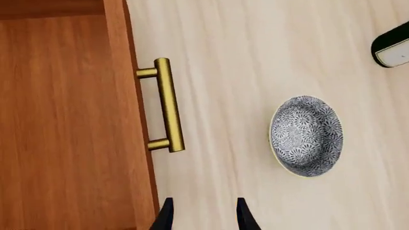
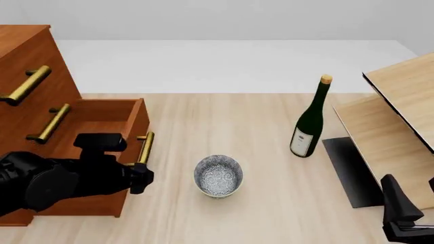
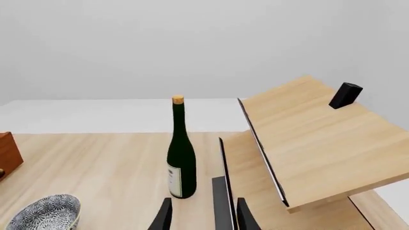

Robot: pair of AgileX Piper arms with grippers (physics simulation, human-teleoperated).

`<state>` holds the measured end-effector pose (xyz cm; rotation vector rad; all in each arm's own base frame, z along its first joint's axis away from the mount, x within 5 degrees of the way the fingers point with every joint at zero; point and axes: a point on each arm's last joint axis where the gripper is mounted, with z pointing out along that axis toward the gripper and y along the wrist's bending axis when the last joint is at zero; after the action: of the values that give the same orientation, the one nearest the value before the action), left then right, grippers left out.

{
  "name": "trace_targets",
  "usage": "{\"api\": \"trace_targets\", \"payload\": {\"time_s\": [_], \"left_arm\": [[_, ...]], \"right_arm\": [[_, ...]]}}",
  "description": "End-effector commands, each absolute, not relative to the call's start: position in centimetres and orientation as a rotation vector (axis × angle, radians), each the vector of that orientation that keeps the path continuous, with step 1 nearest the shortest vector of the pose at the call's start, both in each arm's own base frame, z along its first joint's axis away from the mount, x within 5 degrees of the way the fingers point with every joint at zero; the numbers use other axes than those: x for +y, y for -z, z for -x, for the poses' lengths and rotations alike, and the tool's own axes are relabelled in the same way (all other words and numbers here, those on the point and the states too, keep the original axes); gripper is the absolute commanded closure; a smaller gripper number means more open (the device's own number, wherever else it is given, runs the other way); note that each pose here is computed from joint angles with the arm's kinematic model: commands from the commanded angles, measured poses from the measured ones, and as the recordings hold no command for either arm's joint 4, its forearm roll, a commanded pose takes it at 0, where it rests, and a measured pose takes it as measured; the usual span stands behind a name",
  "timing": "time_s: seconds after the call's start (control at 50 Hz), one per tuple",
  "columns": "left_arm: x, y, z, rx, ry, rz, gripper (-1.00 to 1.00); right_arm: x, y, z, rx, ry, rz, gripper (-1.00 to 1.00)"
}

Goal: Close the bottom drawer of the cabinet and open the top drawer.

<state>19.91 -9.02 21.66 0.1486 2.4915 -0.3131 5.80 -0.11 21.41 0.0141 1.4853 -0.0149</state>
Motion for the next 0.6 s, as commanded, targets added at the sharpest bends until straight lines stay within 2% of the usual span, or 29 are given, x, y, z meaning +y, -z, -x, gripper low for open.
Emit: {"api": "trace_targets", "payload": {"time_s": [0.02,0.6], "left_arm": [[-7.3,-20.7,-20.3,2.517,0.243,-0.121,-1.00],[-2.8,-19.4,-20.5,2.531,0.085,-0.080,-1.00]], "right_arm": [[-0.1,-21.4,-5.7,1.485,0.016,-0.010,-1.00],[-0.1,-21.4,-5.7,1.485,0.015,-0.006,-1.00]]}}
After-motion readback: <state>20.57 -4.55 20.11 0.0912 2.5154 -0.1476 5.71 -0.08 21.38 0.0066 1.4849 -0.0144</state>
